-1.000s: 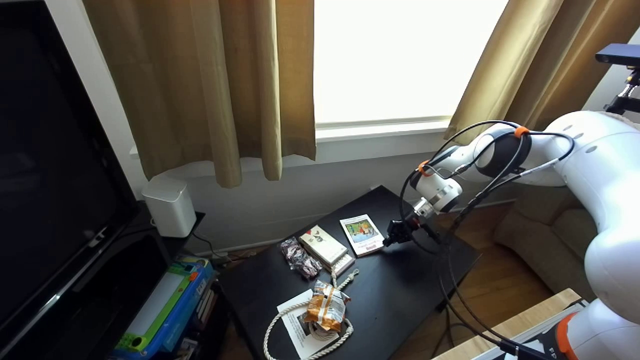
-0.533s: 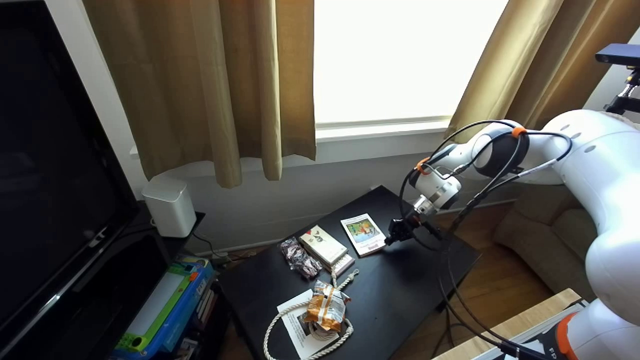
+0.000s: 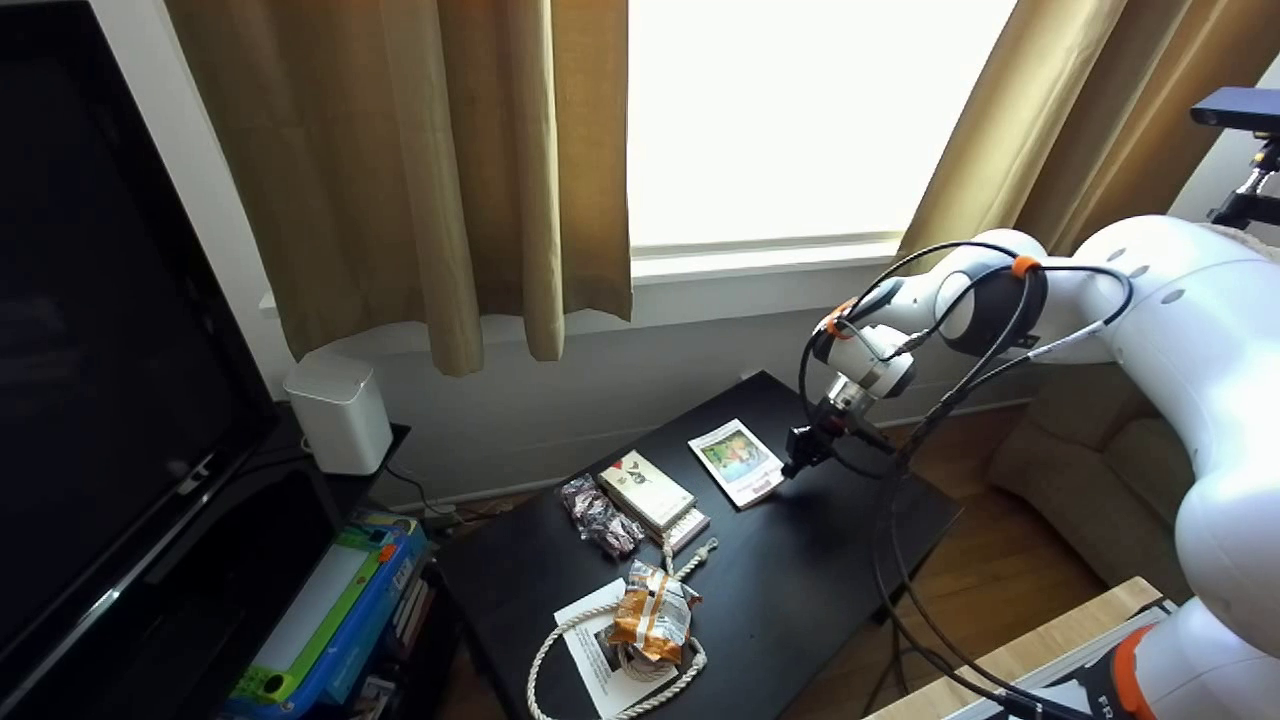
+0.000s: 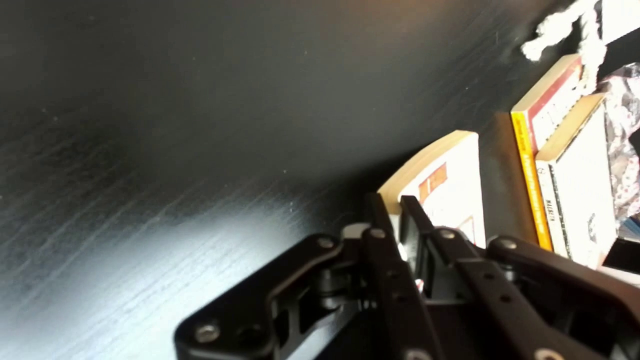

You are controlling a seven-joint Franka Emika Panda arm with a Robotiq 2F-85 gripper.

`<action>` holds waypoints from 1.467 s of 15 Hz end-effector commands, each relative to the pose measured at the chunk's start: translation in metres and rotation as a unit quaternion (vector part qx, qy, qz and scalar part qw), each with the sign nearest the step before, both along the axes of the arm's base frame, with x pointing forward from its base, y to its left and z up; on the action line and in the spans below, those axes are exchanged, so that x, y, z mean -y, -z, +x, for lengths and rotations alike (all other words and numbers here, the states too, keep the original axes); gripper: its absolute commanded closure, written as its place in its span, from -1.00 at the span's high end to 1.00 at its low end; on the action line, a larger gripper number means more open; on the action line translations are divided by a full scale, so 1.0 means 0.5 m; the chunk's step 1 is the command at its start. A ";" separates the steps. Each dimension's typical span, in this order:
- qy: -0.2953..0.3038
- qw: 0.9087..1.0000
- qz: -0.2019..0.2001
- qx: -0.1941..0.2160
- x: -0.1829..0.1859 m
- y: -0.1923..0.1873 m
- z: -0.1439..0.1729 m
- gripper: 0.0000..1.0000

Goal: Move one book to the right

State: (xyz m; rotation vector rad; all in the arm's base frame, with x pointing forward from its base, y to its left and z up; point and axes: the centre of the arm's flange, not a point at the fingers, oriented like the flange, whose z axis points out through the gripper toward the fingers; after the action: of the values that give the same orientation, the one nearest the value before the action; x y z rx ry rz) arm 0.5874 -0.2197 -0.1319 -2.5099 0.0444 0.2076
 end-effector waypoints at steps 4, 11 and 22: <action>-0.054 0.998 -0.042 0.006 -0.004 -0.010 0.048 -0.94; -0.051 0.997 -0.056 0.002 0.004 -0.011 0.033 0.03; 0.022 0.988 -0.151 0.017 -0.080 -0.136 0.018 1.00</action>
State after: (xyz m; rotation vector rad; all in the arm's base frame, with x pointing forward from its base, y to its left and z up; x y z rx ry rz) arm 0.6196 -0.2118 -0.0967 -2.7504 0.0461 0.1462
